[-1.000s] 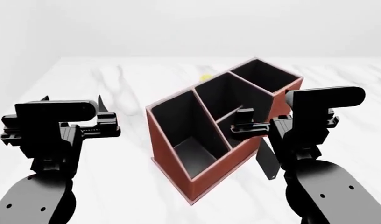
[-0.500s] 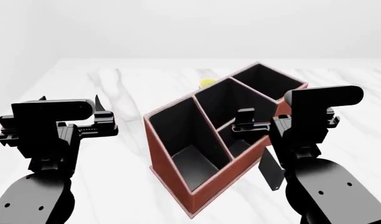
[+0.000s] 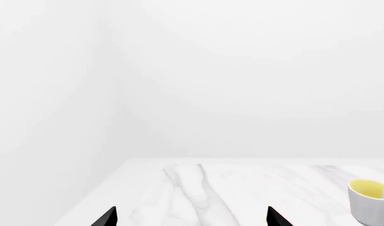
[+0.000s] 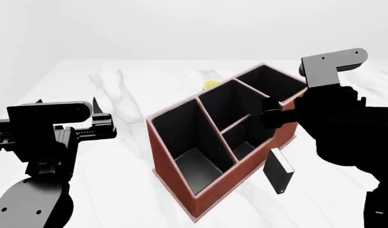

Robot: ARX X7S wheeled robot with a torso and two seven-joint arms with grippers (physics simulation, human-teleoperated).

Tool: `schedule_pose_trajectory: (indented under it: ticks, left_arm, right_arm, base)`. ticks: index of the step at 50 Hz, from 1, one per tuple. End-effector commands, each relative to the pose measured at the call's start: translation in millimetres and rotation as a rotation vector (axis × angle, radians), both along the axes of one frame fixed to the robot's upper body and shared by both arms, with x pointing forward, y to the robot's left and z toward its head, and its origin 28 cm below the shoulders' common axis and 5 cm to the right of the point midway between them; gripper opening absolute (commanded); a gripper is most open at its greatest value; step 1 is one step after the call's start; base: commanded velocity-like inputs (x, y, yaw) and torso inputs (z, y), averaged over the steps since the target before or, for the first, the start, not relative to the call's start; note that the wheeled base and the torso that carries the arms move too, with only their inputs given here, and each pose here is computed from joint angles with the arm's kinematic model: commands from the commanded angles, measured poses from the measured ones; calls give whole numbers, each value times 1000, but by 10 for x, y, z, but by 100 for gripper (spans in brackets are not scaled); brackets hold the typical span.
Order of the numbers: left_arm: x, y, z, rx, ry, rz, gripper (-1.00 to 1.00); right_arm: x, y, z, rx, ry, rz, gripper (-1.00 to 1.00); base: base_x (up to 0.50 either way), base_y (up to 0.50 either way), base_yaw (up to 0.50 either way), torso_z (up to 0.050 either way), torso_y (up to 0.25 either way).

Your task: Pick up the book and place it in the left compartment of the caddy.

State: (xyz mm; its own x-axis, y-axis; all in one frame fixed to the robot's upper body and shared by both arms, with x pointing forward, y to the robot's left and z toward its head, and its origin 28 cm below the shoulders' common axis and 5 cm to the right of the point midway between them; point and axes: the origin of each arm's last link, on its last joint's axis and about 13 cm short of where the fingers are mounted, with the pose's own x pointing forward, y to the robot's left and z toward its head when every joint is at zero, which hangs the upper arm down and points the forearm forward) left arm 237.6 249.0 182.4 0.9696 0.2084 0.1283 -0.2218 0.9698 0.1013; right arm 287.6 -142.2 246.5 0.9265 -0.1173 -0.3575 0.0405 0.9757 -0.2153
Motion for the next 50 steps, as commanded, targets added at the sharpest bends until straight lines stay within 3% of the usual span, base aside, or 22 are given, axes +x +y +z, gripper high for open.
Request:
schedule_pose_trajectory:
  ticks: [1, 14, 25, 50]
  left_arm:
    - [-1, 14, 12, -23, -11, -6, 100]
    - [11, 12, 11, -23, -11, -8, 100]
    - [5, 21, 1, -25, -10, -3, 100]
    - [-11, 33, 21, -23, -13, 1, 100]
  right_arm:
    - [-61, -194, 374, 56, 204, -1, 100]
    - [-60, -266, 320, 72, 303, 23, 100]
    - [72, -330, 100, 61, 412, 20, 100]
    - [456, -424, -326, 125, 519, -1, 100]
  base:
    - [0, 0, 0, 0, 0]
    - [0, 0, 0, 0, 0]
    - [0, 0, 0, 0, 0]
    - [0, 0, 0, 0, 0]
